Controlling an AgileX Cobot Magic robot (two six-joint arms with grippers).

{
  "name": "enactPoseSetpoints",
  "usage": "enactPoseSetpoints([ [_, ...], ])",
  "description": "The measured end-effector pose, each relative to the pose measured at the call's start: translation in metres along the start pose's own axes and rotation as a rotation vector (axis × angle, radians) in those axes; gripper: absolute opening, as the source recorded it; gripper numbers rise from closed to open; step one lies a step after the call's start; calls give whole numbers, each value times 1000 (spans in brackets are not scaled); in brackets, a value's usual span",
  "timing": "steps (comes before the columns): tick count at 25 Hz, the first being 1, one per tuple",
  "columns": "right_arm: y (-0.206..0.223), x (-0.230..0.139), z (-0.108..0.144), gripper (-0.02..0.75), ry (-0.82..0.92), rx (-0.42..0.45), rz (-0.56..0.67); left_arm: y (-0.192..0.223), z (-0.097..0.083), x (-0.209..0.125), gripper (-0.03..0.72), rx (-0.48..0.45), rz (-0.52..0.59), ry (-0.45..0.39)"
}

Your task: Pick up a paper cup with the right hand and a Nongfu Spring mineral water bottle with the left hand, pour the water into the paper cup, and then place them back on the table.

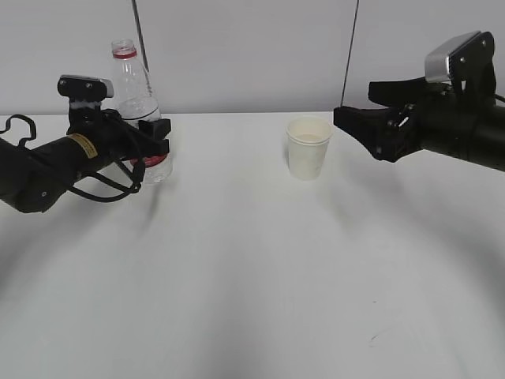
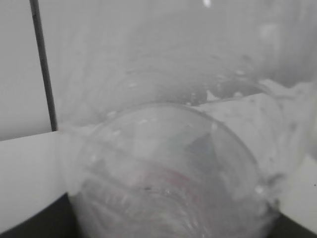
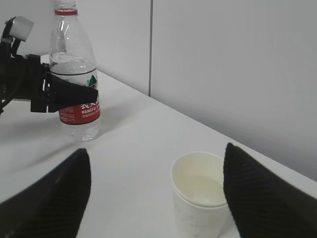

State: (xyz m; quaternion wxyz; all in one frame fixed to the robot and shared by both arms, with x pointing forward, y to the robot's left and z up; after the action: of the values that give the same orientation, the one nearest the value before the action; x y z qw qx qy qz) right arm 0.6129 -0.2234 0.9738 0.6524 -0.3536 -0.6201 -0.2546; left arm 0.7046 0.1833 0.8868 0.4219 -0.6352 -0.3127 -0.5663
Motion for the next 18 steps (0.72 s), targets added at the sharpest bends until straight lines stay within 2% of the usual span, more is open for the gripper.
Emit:
enactPoseSetpoints([
  [4, -1, -1, 3, 606, 28, 25, 16, 0, -1, 0, 407, -5, -7, 18],
  [10, -1, -3, 6, 599, 52, 43, 30, 1, -1, 5, 554, -9, -40, 35],
  [13, -1, -3, 6, 596, 54, 44, 31, 1, -1, 6, 573, -7, -40, 35],
  [18, -1, -4, 7, 596, 50, 51, 36, -1, 0, -4, 577, 3, 22, 33],
])
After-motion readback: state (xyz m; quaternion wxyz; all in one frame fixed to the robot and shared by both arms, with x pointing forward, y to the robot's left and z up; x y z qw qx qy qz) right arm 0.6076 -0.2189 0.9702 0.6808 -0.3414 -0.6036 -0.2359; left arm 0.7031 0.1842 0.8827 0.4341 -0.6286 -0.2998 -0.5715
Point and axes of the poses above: a point on each arm's last joint axis where the gripper is mounted, y pointing out along that axis toward the gripper, z along the wrist's bending axis when the last joint is at zero, x = y × z, the point moved 4 cm from there along y, pointing out along that axis toward the gripper, and after that the axes turned 4 degrees about y, right-handed, at the moved point
